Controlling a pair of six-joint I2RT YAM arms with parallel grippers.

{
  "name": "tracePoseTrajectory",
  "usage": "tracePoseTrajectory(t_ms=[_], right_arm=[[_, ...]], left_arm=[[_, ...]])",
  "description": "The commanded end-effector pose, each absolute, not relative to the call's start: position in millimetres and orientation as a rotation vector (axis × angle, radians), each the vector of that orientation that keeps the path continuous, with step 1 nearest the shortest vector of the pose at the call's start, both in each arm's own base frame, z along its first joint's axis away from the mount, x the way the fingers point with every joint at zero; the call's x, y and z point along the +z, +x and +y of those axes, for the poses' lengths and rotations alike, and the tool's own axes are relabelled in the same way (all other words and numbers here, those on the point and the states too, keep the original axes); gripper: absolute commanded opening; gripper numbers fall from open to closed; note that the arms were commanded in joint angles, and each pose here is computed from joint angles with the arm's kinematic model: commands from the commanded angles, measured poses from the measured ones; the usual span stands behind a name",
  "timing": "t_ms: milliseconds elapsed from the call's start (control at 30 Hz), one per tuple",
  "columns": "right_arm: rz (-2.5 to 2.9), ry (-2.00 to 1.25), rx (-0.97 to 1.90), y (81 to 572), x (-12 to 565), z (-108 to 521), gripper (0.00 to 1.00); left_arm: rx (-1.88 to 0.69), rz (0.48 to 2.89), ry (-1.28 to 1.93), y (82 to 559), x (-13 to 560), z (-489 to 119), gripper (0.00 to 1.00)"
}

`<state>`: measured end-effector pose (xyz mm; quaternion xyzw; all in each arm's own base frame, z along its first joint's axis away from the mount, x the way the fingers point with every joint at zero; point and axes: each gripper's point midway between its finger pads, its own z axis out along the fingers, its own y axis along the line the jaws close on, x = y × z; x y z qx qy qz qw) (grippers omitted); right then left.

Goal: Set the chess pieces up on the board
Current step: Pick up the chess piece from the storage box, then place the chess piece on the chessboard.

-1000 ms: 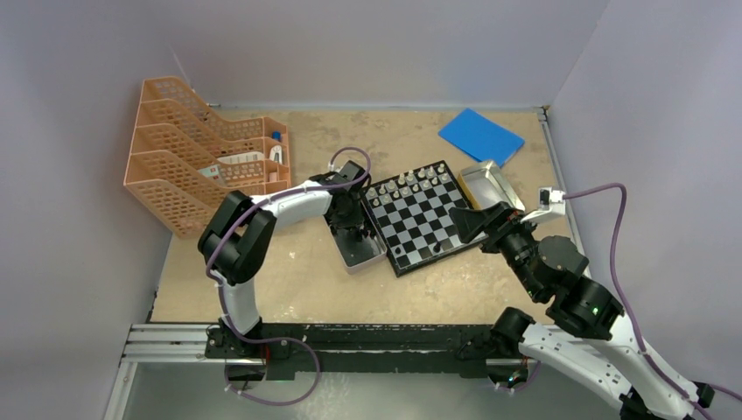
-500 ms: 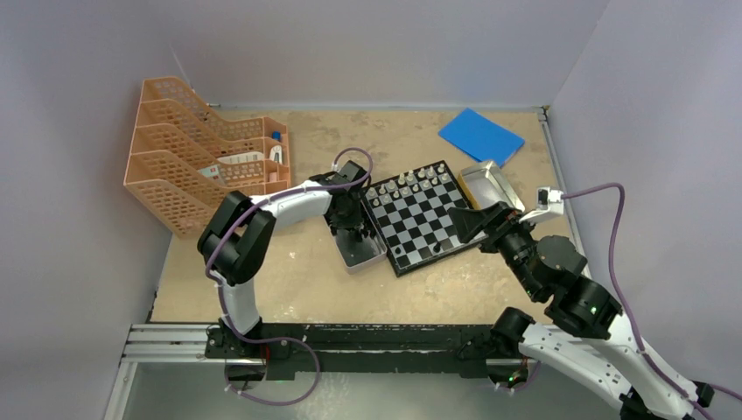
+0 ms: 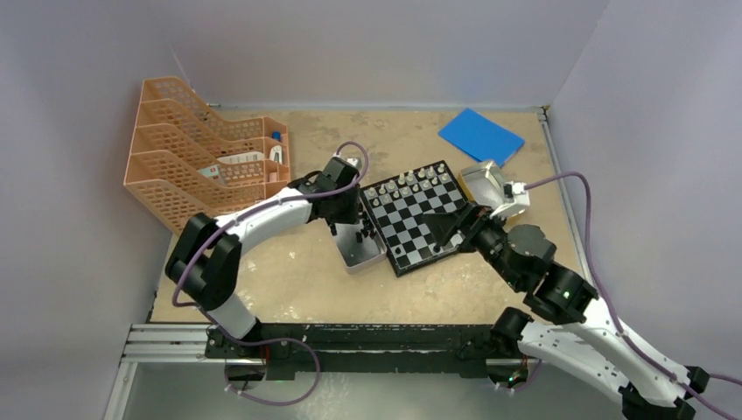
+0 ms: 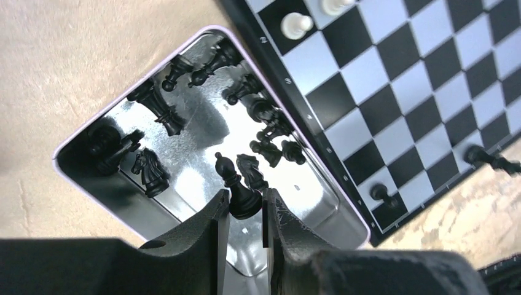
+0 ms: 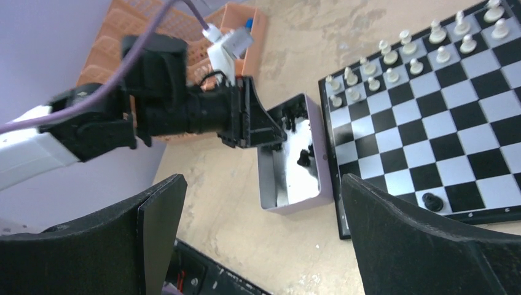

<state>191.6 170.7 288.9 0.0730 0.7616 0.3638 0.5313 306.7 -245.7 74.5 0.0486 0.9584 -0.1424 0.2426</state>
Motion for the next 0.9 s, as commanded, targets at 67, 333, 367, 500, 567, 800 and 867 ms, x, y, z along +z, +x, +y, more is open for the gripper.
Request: tracePoseTrajectory(t_ms=[67,333,367,500,567,800,867], right_arm=[[1.870,0.136,0.916,203.2,277.9,204.0,0.96],[1.916,0.039,0.966,221.6,274.7,250.1,0.82],[1.907,0.032,0.984,222.0,280.0,253.6,0.78],[1.860,0.048,1.021,226.1,302.9,255.2,0.65],[1.838,0.067,1.017,231.5,315.1,249.5,0.61],[1.851,-0.078,1.135,241.7,320.3,257.7,0.50],[1.842,-0.183,1.228,230.5,322.8,271.4,0.46]], left_arm=[[-0.609,2.361,0.426,303.4,135.5,-265.4,0.10],[-0.869,2.095,0.751,263.2,189.4,-283.6,0.08],[-0.888,2.064,0.797,257.8,193.4,-284.5,0.08],[-0.934,1.971,0.909,241.2,204.7,-284.6,0.06],[-0.944,1.909,0.956,234.0,210.3,-283.0,0.05],[-1.030,1.730,1.078,212.4,219.5,-287.8,0.04],[-1.033,1.687,1.128,209.5,220.9,-289.1,0.04]])
